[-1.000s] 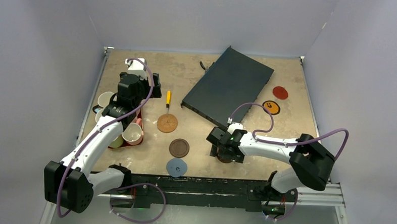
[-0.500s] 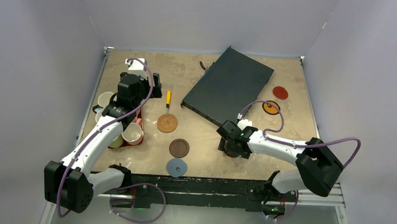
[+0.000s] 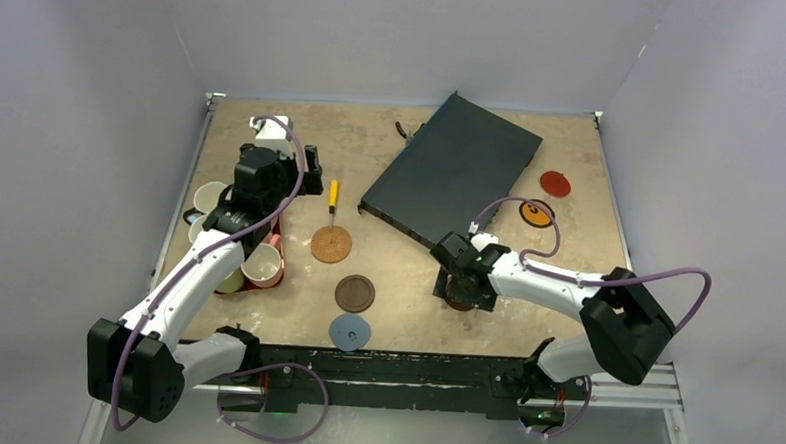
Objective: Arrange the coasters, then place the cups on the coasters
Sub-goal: Move the coaster to the center of the board.
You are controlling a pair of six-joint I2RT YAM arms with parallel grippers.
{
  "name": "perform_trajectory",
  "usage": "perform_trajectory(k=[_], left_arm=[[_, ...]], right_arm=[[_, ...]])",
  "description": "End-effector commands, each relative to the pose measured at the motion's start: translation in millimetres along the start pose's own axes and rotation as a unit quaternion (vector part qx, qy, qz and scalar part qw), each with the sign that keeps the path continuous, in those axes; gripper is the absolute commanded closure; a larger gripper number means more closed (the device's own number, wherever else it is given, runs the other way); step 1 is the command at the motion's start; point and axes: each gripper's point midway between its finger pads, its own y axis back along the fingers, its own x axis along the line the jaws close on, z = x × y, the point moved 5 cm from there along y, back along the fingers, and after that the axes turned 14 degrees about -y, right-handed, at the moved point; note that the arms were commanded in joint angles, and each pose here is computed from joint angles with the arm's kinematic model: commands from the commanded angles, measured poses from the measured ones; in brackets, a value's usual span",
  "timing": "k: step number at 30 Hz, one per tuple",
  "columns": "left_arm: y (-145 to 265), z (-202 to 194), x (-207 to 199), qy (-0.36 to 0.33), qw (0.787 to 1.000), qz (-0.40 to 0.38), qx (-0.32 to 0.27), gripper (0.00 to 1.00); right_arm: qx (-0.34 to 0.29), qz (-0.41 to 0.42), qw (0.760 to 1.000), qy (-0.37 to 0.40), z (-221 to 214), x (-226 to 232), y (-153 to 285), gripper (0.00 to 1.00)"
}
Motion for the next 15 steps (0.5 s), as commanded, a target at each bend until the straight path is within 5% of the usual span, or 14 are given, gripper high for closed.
perform_trajectory(k=[1, 15], left_arm=[[5, 20, -3, 0.012, 0.999, -0.009, -0.034, 0.01], [6, 20, -5, 0.011, 0.999, -0.013, -0.034, 0.01]], right_arm=[[0.005, -0.075, 0.997, 0.034, -2, -28, -15, 0.14], [-0.013, -0.091, 0.996, -0.009, 32, -46, -15, 0.09]])
